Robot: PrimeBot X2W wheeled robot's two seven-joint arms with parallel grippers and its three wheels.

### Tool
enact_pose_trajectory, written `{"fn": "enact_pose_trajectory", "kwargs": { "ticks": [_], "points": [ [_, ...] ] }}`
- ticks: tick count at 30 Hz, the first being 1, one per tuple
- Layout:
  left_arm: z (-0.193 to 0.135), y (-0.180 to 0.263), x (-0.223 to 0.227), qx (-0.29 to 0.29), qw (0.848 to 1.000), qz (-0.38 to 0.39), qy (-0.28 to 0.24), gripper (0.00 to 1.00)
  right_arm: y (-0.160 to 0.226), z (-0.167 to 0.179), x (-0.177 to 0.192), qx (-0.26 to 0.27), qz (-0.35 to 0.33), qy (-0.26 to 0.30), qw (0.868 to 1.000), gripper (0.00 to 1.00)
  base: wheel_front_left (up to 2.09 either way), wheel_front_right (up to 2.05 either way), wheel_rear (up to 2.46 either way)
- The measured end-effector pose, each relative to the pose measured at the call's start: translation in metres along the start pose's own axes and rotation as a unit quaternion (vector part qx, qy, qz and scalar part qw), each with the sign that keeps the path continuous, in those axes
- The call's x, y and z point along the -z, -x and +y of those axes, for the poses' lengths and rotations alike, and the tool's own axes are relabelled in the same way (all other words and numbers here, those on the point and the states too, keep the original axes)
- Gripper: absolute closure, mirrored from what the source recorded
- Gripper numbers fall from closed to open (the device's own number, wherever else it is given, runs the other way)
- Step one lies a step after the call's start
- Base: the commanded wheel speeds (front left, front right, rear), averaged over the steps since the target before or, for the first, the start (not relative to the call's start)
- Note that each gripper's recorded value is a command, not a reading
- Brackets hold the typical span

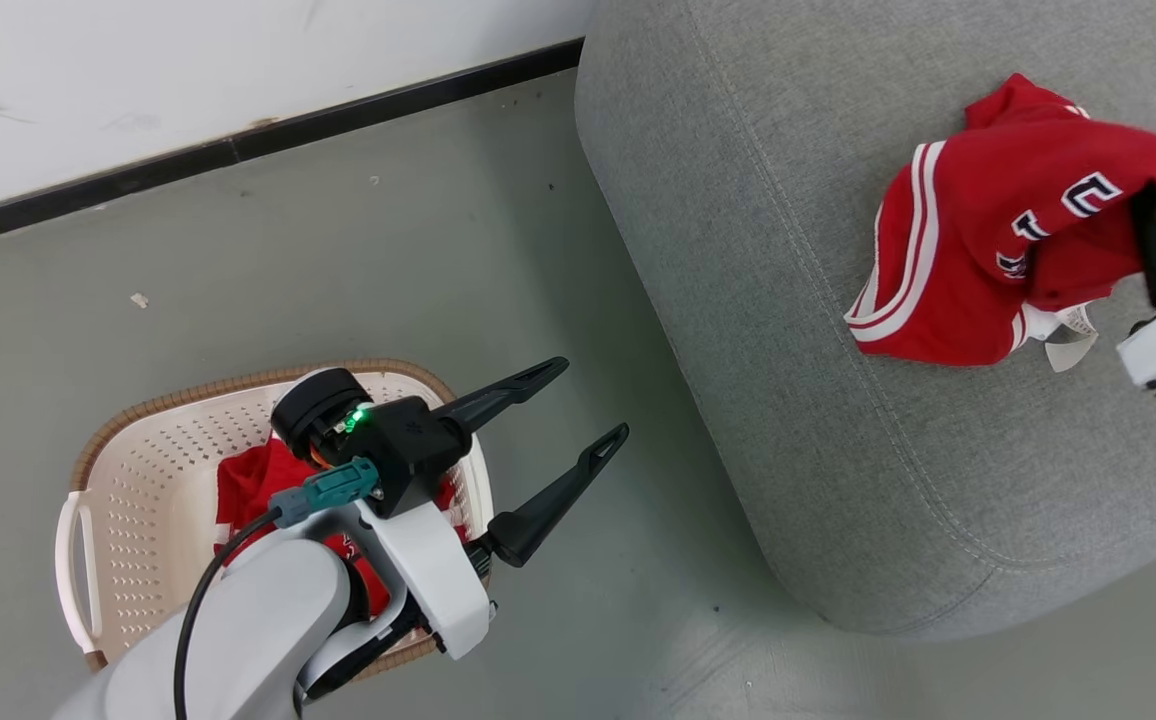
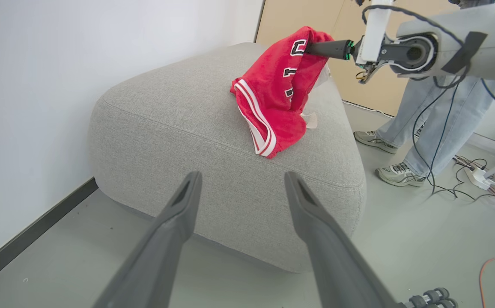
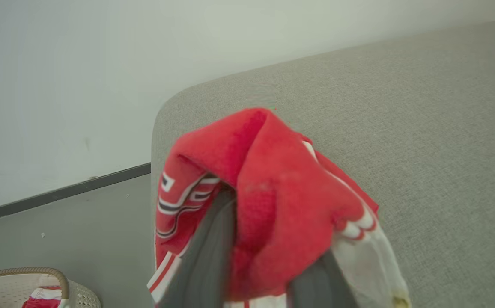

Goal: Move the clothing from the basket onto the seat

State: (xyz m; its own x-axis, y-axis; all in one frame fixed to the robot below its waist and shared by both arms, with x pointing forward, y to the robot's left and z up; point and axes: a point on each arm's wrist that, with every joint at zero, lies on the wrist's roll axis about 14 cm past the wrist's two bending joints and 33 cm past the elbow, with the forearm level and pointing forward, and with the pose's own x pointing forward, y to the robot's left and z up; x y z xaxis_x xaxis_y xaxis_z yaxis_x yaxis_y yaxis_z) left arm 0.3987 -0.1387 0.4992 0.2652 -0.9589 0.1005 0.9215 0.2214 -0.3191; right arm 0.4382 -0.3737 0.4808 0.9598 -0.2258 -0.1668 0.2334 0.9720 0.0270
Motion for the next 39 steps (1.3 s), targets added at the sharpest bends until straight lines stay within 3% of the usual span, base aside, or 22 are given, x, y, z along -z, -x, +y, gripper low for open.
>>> {"fn": "enact_pose_trajectory", "kwargs": {
  "ticks": [19, 23, 34, 39],
  "points": [
    [-0.011, -0.005, -0.011, 0.008, 1.000, -0.008, -0.010, 0.00, 0.030, -0.022, 0.017, 0.021, 0.034, 0.008, 0.999, 0.00, 0.00, 0.00, 0.00],
    [-0.013, -0.005, -0.016, 0.009, 1.000, -0.012, -0.015, 0.00, 0.037, -0.033, 0.010, 0.025, 0.032, 0.026, 0.999, 0.00, 0.00, 0.00, 0.00],
    [-0.024, -0.004, -0.031, 0.003, 0.999, -0.032, -0.022, 0.00, 0.062, -0.052, -0.017, 0.043, -0.016, 0.012, 0.999, 0.00, 0.00, 0.00, 0.00],
    [-0.030, -0.004, -0.041, 0.000, 0.999, -0.043, -0.032, 0.00, 0.066, -0.051, -0.046, 0.032, -0.058, 0.017, 0.998, 0.00, 0.00, 0.00, 0.00]
  ]
}}
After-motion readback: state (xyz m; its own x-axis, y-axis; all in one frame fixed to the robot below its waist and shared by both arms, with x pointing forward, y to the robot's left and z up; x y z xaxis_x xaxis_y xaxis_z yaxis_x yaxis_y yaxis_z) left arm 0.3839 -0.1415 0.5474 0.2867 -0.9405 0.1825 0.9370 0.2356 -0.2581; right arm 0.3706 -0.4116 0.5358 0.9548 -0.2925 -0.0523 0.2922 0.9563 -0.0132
